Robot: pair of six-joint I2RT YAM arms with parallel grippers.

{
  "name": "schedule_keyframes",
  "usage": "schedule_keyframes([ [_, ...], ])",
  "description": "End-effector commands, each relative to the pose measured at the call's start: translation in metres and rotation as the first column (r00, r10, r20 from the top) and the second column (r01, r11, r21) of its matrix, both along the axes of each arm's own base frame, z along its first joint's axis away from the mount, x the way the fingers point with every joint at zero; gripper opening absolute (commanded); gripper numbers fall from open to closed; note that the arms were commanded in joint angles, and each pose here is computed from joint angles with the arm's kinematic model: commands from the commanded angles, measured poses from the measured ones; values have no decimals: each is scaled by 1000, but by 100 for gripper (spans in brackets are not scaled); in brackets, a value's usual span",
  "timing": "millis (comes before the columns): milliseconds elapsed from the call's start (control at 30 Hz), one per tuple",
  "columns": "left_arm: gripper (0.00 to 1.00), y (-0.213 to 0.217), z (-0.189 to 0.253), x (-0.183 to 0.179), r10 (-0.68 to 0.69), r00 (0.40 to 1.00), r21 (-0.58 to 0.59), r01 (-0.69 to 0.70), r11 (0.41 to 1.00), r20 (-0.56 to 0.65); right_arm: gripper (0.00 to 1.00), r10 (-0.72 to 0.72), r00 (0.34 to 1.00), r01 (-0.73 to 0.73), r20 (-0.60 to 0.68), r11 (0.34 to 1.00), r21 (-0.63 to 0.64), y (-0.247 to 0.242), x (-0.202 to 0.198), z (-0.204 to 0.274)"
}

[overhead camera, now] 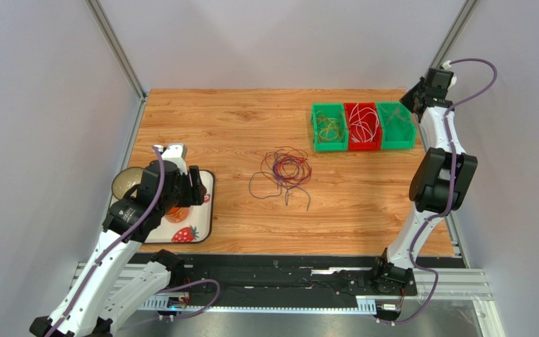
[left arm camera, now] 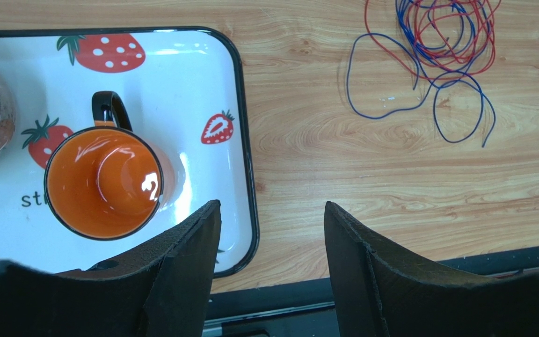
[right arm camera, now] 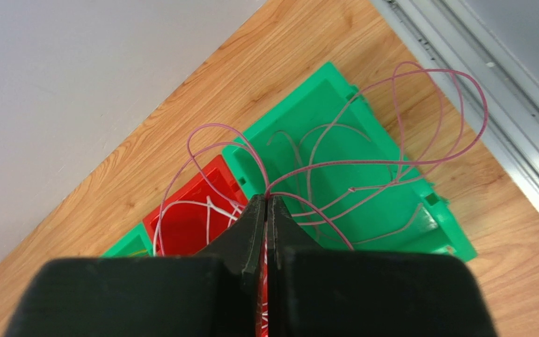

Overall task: Untangle the cables
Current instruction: Place the cable in the bin.

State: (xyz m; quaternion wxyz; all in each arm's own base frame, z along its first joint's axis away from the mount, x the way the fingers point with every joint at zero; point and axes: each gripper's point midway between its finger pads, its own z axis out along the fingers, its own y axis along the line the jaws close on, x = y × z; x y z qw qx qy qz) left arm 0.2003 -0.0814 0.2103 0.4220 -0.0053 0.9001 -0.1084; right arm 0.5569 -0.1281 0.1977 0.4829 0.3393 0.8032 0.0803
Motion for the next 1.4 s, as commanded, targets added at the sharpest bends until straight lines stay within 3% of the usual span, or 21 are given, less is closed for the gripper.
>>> schedule_keyframes([
  [0, 64, -2, 5, 3, -9, 1000, -12, 9, 1000, 28, 0, 34, 999, -35, 37, 999, 23, 16, 10, 4],
  [667, 64, -2, 6, 3, -7, 999, -13, 8, 1000, 32, 0, 150, 985, -167, 87, 955, 247, 56, 28, -13],
  [1367, 64, -1, 4, 4, -3, 1000, -8, 3, 1000, 25, 0, 103, 993, -115, 52, 928, 355, -3, 25, -50],
])
